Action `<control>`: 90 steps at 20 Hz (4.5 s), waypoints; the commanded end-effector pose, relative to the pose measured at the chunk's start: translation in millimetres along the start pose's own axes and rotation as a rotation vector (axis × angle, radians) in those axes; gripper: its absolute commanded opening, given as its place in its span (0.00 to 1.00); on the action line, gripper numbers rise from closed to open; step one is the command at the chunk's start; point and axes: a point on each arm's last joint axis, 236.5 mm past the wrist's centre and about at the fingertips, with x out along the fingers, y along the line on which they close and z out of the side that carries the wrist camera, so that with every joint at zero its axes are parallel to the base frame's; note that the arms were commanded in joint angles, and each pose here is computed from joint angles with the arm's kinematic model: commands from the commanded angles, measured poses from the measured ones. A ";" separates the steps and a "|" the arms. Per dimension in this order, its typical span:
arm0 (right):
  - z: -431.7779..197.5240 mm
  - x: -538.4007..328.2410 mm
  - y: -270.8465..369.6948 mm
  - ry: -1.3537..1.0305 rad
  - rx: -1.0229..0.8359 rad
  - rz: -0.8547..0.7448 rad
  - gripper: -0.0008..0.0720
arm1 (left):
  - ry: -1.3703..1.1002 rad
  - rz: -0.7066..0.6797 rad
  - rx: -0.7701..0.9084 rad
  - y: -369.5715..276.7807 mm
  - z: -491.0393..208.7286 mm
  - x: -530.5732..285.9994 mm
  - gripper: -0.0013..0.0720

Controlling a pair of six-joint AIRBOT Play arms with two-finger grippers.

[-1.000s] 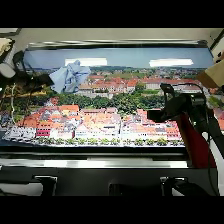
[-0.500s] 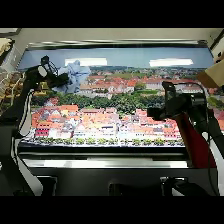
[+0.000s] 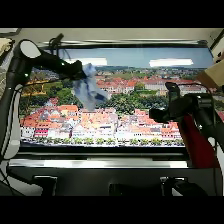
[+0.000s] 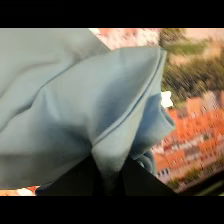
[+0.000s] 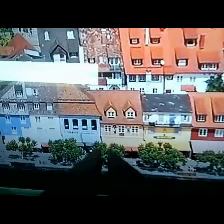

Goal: Fold the clothes and pants, and hang the long-sleeved shirts on hangers.

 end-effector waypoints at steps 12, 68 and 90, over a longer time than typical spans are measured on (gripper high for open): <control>-21.0 -141.1 -2.7 -0.375 0.129 0.055 0.35 | 0.551 0.042 0.155 -108.8 -215.0 155.5 0.84; 39.3 128.9 59.5 0.253 0.400 0.576 0.06 | 0.028 -0.223 -0.272 76.5 -31.3 195.8 0.86; 107.9 -429.5 74.0 -1.309 -0.175 0.374 0.06 | -0.924 -0.043 0.242 -61.7 71.8 -333.2 0.04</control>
